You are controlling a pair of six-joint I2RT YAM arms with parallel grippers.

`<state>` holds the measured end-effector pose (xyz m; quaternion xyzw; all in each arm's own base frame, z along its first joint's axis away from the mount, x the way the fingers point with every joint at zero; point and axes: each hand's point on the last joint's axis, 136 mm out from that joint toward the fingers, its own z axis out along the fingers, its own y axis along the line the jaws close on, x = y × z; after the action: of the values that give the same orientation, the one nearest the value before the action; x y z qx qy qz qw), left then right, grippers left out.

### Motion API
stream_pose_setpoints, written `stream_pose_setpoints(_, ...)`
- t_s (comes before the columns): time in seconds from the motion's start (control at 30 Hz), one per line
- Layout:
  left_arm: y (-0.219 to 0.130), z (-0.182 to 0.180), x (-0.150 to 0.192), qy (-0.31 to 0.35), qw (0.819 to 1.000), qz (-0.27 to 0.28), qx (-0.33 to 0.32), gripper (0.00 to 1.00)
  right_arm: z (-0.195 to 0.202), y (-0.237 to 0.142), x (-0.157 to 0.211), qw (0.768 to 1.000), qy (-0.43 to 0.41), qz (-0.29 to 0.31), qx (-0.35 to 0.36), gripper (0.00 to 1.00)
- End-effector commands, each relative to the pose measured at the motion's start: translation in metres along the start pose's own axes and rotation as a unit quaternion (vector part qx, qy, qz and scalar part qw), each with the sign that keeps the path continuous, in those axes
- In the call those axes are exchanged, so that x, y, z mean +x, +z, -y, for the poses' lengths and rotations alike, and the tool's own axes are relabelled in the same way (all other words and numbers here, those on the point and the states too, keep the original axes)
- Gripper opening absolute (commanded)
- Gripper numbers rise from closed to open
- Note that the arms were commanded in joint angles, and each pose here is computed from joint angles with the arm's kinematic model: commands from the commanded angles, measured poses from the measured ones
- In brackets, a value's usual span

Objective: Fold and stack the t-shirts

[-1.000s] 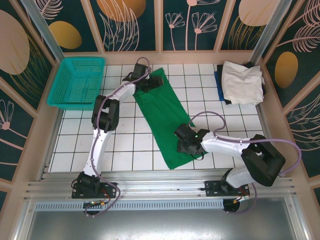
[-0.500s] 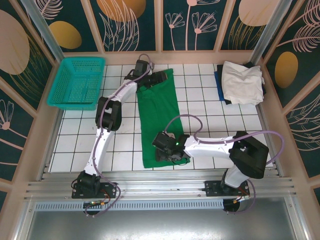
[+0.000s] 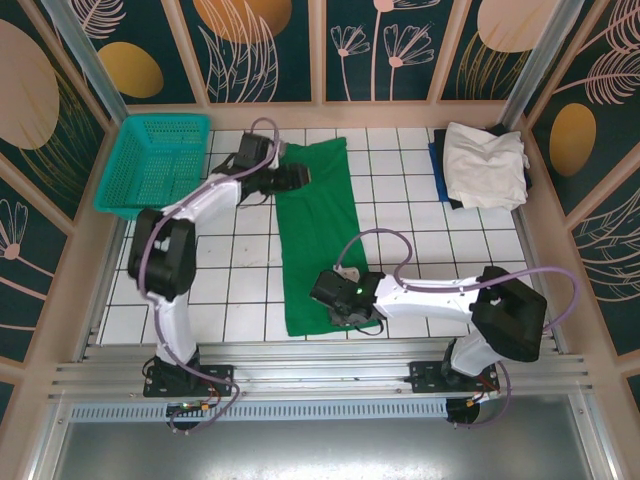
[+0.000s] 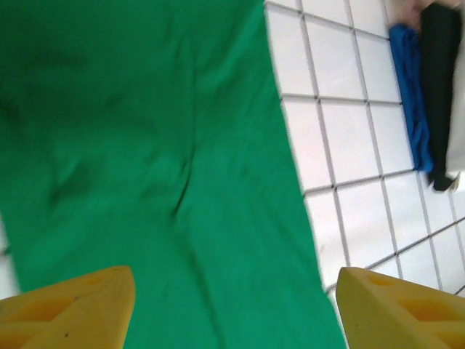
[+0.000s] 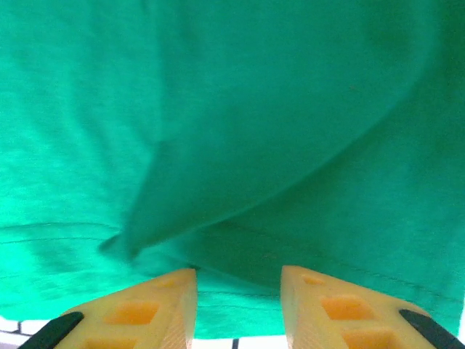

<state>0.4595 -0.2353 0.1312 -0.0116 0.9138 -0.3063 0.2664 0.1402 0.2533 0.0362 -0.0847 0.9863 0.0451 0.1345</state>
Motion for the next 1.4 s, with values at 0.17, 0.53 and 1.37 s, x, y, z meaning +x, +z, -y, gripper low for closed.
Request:
stream_pose_setpoints(0.17,-0.053,-0.037,0.137,-0.024,0.997,-0.033,-0.070,0.73,0.027,0.019,0.008,0.997,-0.044,-0.006,0.062,0.37)
stream_pose_setpoints(0.53,-0.069,-0.054,0.255,-0.067,0.991,-0.094,-0.066,0.65,0.026,0.021,0.007,0.997,-0.053,-0.010,0.059,0.12)
stream_pose_setpoints(1.37,-0.062,-0.045,0.283,-0.038,0.989,-0.122,-0.068,0.00,0.028,0.000,0.006,0.998,-0.056,-0.007,0.036,0.18)
